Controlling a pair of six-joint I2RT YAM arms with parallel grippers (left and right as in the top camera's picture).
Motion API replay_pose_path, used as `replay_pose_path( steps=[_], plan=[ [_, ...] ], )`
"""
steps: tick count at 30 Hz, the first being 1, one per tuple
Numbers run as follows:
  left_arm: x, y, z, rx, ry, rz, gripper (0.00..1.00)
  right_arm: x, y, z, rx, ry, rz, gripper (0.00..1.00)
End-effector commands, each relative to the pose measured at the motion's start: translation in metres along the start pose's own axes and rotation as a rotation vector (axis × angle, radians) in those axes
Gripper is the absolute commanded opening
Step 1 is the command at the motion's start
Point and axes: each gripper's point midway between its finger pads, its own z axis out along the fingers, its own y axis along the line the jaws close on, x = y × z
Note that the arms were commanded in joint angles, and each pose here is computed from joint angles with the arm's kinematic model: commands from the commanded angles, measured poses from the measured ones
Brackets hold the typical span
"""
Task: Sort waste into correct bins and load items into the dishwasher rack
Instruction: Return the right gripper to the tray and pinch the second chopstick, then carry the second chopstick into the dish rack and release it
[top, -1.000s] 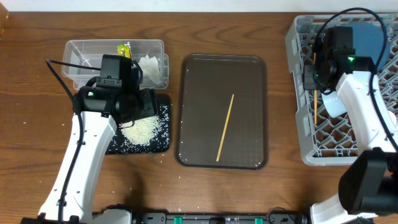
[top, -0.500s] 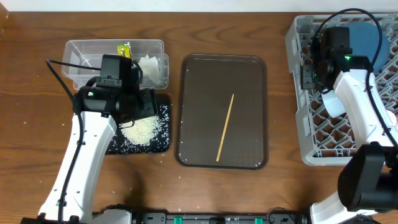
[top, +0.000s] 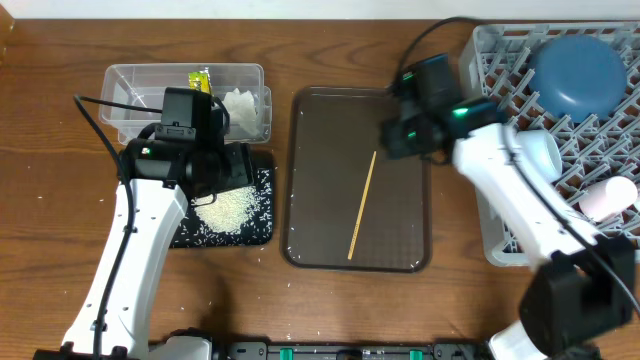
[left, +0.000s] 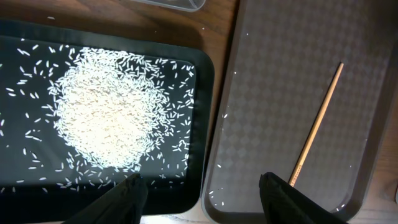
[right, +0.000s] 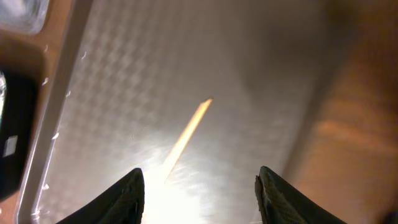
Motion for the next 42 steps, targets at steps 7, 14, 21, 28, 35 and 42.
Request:
replay_pose_path(
  steps=[7,14,21,28,35,42],
  plan=[
    [0.003,0.005,0.003,-0.018,0.009,0.004,0.62,0.081,0.038,0.091,0.091,0.293,0.154,0.56],
    [0.003,0.005,0.003,-0.018,0.009,0.004,0.62,0.115,0.032,0.127,0.164,0.402,0.213,0.51],
    [0.003,0.005,0.003,-0.018,0.009,0.004,0.62,0.107,0.012,0.124,0.257,0.363,0.222,0.05],
    [0.003,0.005,0.003,-0.018,0.009,0.004,0.62,0.055,-0.014,0.087,0.202,0.257,0.153,0.01],
    [0.003,0.005,0.003,-0.018,0.009,0.004,0.62,-0.009,-0.041,-0.004,0.146,0.025,0.021,0.01],
    [0.003,0.005,0.003,-0.018,0.009,0.004,0.62,-0.034,-0.090,-0.094,0.203,-0.164,-0.045,0.01]
  ],
)
